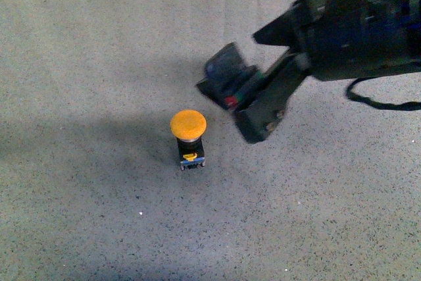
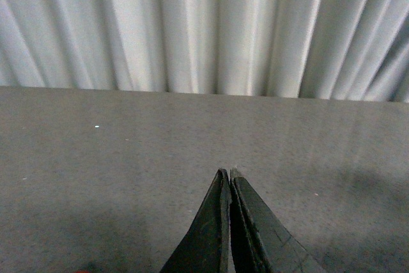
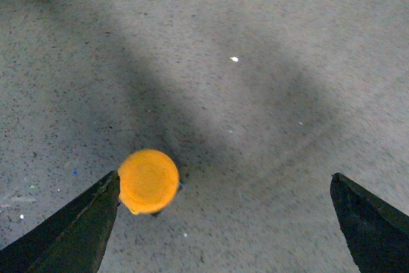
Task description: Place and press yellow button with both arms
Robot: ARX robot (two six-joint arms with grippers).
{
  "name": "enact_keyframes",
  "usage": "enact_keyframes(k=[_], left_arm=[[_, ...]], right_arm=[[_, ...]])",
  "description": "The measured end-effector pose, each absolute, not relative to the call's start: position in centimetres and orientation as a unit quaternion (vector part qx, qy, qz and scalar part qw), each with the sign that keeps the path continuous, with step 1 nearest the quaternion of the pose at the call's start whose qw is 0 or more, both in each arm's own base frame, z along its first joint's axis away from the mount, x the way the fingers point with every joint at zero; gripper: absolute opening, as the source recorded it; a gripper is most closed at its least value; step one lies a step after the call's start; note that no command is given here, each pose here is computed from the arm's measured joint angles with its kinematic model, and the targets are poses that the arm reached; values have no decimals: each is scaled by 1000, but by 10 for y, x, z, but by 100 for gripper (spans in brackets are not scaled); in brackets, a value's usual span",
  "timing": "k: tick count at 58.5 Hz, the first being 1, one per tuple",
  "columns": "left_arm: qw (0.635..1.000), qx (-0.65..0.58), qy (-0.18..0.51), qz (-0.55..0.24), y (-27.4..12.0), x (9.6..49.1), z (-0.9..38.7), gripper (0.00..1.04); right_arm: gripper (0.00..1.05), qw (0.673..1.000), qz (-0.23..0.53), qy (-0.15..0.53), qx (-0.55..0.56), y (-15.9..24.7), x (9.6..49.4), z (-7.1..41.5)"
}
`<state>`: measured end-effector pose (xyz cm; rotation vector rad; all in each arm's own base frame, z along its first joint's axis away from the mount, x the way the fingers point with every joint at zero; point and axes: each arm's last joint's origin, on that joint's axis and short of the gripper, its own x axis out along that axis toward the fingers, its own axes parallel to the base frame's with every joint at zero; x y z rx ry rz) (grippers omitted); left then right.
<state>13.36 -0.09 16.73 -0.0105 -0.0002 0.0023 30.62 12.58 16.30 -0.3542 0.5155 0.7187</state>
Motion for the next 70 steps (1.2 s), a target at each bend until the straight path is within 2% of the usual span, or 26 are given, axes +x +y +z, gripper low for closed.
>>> enact_keyframes(k=[7, 12, 18, 24, 36, 70], left_arm=[[1000, -5, -3, -3, -1, 130, 169, 1], [1000, -5, -4, -2, -1, 127, 169, 1], [1000, -5, -6, -2, -1, 123, 170, 1], [1000, -5, -6, -2, -1, 119, 171, 1], [1000, -5, -7, -2, 0, 114, 171, 1], [1000, -5, 0, -2, 0, 98, 167, 1]], right_arm=[[95, 879, 366, 241, -189, 144, 321, 156], [82, 877, 371, 237, -191, 152, 328, 155], [61, 873, 388, 236, -178, 160, 328, 155], [34, 850, 429, 258, -166, 168, 320, 151], [2, 845, 429, 278, -157, 168, 320, 142], [1, 841, 413, 320, -143, 157, 314, 124]])
